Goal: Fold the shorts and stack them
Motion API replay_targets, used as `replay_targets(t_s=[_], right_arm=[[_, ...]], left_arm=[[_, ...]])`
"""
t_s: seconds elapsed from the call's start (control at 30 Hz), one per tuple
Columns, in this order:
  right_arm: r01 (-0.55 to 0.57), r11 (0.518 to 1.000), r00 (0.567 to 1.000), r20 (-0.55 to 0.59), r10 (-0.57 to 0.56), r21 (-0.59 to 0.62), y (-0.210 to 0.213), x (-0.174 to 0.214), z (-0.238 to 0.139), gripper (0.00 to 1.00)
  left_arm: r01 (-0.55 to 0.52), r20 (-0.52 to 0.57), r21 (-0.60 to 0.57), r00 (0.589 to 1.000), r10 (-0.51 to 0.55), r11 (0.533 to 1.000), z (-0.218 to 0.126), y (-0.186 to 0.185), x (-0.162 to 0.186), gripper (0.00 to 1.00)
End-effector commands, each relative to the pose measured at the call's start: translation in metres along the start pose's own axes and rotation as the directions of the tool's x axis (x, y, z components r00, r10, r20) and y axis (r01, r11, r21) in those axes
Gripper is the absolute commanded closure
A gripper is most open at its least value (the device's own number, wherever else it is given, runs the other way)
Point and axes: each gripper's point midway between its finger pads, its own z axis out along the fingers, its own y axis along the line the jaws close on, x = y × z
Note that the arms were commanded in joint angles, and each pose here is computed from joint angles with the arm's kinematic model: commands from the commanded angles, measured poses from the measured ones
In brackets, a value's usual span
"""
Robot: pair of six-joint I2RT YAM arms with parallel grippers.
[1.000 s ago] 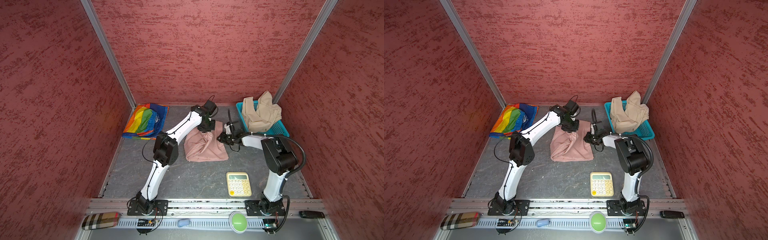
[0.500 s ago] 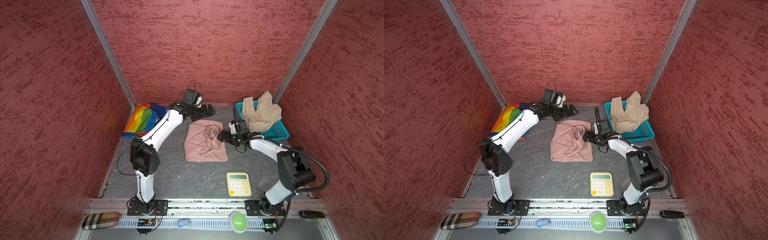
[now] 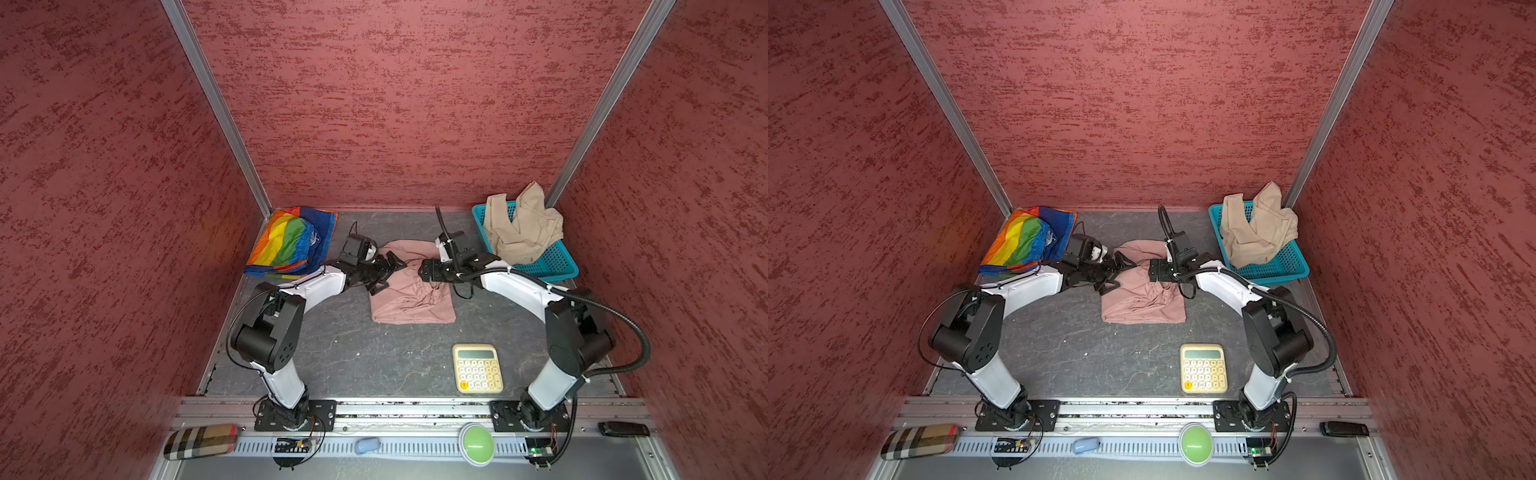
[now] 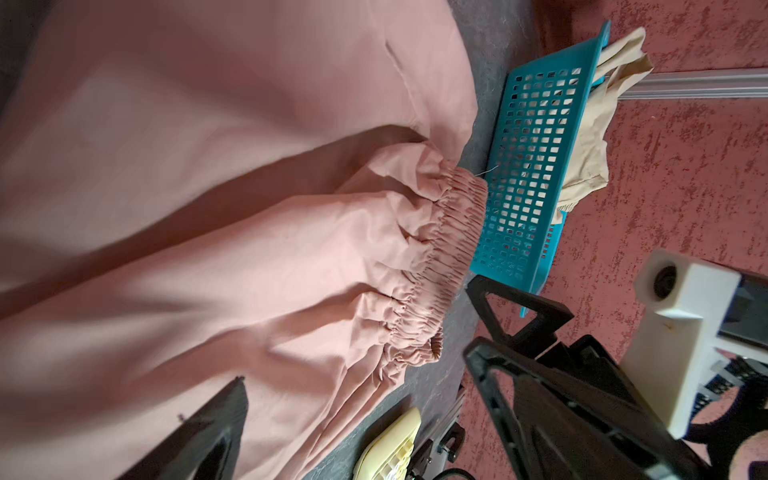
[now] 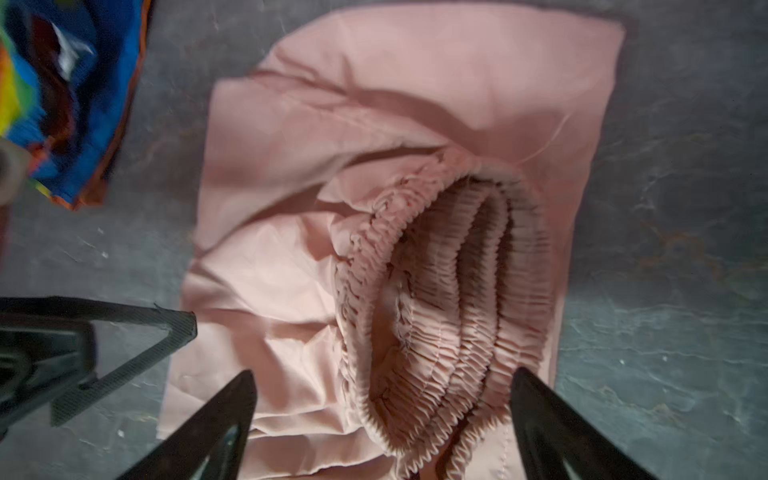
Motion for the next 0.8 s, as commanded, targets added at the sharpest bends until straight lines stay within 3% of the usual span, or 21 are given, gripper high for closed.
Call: replay_targets(t_s=[0.0,0.13,0.3,0.43,0.63,0.77], right_arm=[[0.040,0.992,0.997,-0.067,-0.031,0.122,-0.018,0.020,0.012,0.13],[0.036,0.993,0.996,-0.082,-0.027,0.108,-0.019,0.029,0.021,0.28],[0.065,0.982,0.994,-0.102,-0.047,0.177,-0.037,0.037,0.030,0.71],[0.079,0.981,0.993,-0.105,-0.061,0.177,-0.036,0.036,0.031,0.87],[0.097,0.982,0.992,-0.095,-0.082,0.163,-0.031,0.028,0.028,0.89],[0.100,0.982,0.992,-0.092,-0.086,0.159,-0.031,0.026,0.026,0.89]], left_arm=[[-0.023,0.071,0.141,0.997,0.013,0.990,-0.009,-0.033,-0.024,0.01],[-0.060,0.105,0.102,0.993,0.050,0.993,-0.021,-0.036,-0.047,0.01],[-0.136,0.086,-0.024,0.987,0.137,0.990,-0.014,-0.027,-0.078,0.01],[-0.209,0.008,-0.121,0.977,0.211,0.970,0.009,-0.013,-0.087,0.01],[-0.306,-0.143,-0.299,0.951,0.274,0.904,0.032,0.024,-0.093,0.00],[-0.391,-0.135,-0.446,0.919,0.372,0.805,0.023,0.037,-0.109,0.02]])
